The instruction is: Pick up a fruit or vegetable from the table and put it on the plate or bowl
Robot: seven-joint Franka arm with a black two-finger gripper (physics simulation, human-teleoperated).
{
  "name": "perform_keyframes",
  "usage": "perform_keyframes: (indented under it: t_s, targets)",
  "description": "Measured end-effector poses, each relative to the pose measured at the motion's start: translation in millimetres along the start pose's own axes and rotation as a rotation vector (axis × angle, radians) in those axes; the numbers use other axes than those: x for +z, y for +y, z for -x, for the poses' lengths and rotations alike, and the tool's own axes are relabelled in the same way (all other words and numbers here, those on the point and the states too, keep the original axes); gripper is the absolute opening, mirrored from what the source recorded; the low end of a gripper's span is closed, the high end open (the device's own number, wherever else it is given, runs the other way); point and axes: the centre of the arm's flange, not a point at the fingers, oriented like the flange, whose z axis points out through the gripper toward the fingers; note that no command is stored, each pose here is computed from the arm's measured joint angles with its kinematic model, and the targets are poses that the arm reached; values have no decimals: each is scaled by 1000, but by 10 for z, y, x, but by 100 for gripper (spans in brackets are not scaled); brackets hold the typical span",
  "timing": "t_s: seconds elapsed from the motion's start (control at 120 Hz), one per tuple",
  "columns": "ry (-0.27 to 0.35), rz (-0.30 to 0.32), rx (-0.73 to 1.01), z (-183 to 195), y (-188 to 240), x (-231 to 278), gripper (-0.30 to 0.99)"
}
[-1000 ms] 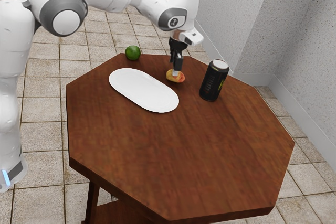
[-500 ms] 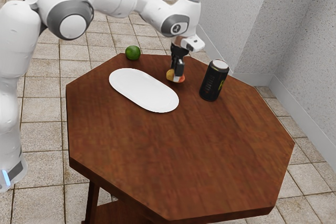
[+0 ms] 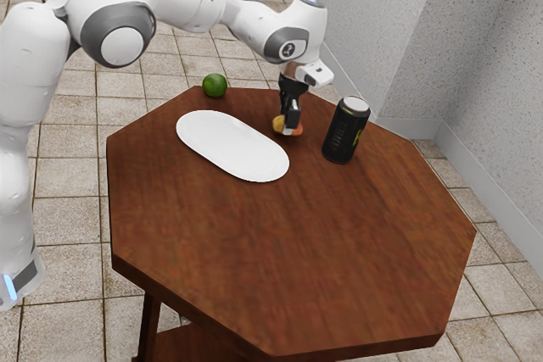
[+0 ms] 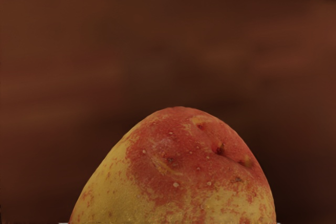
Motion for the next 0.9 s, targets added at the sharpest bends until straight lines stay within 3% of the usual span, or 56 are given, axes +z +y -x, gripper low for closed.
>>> perform_keyframes:
  t_s: [0.083,0.217,0.517,0.65,0.9]
  targets:
    - [-4,2,-4,4,-13,31,41]
    - [-6,1,-8,4,-21,52,17]
    - [56,6,21,100,253,-520,17]
    - [90,27,65,397,644,-895,16]
    - [82,39,96,1022,991,-1056,16]
